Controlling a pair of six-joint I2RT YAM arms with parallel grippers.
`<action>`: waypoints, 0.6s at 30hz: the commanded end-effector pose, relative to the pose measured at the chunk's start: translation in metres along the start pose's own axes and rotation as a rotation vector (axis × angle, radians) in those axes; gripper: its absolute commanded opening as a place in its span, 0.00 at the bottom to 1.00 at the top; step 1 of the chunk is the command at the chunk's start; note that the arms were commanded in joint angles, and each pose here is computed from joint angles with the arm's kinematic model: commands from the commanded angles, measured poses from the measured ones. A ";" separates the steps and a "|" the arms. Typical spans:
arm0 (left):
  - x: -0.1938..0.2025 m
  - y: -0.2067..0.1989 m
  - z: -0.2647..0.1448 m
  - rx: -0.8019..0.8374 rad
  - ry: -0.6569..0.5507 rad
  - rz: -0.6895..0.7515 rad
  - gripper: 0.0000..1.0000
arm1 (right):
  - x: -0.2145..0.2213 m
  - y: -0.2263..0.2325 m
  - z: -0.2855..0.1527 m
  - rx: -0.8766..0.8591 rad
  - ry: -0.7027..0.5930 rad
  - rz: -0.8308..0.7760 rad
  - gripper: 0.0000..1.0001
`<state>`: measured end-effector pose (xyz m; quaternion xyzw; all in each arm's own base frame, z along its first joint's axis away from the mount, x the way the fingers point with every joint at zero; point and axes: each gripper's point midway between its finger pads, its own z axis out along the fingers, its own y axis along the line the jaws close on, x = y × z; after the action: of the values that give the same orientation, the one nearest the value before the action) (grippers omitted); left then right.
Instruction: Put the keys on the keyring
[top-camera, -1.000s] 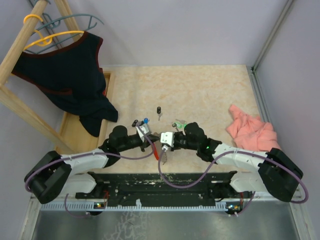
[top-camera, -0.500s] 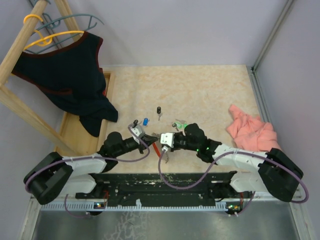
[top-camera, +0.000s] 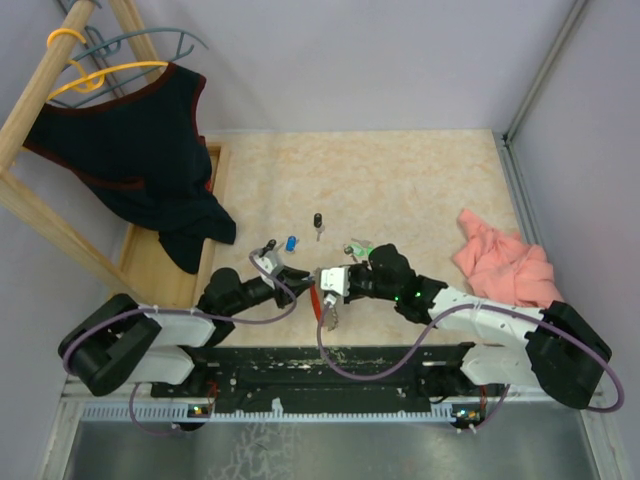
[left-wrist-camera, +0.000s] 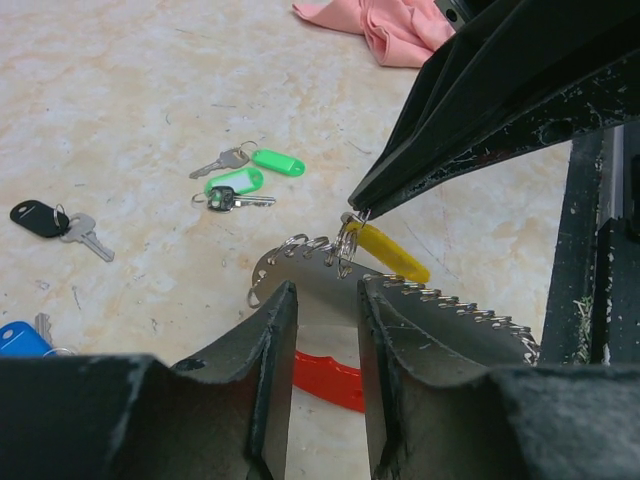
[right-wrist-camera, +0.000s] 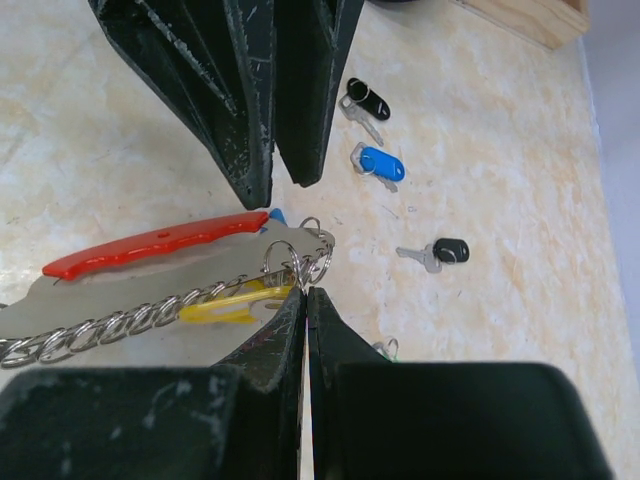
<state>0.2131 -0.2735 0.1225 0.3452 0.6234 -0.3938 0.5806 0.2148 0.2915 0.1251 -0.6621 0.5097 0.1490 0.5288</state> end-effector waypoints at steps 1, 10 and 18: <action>-0.012 -0.008 0.005 0.067 -0.032 0.031 0.39 | -0.043 -0.033 -0.005 0.061 -0.099 -0.084 0.00; -0.004 -0.015 0.017 0.179 0.065 0.107 0.44 | -0.046 -0.032 -0.003 0.021 -0.097 -0.133 0.00; 0.004 -0.012 0.025 0.225 0.119 0.195 0.37 | -0.051 -0.032 -0.004 0.014 -0.113 -0.150 0.00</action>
<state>0.2128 -0.2982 0.1241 0.4532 0.5869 -0.3916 0.5447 0.2137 0.2949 0.1341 -0.6963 0.4766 0.1376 0.5188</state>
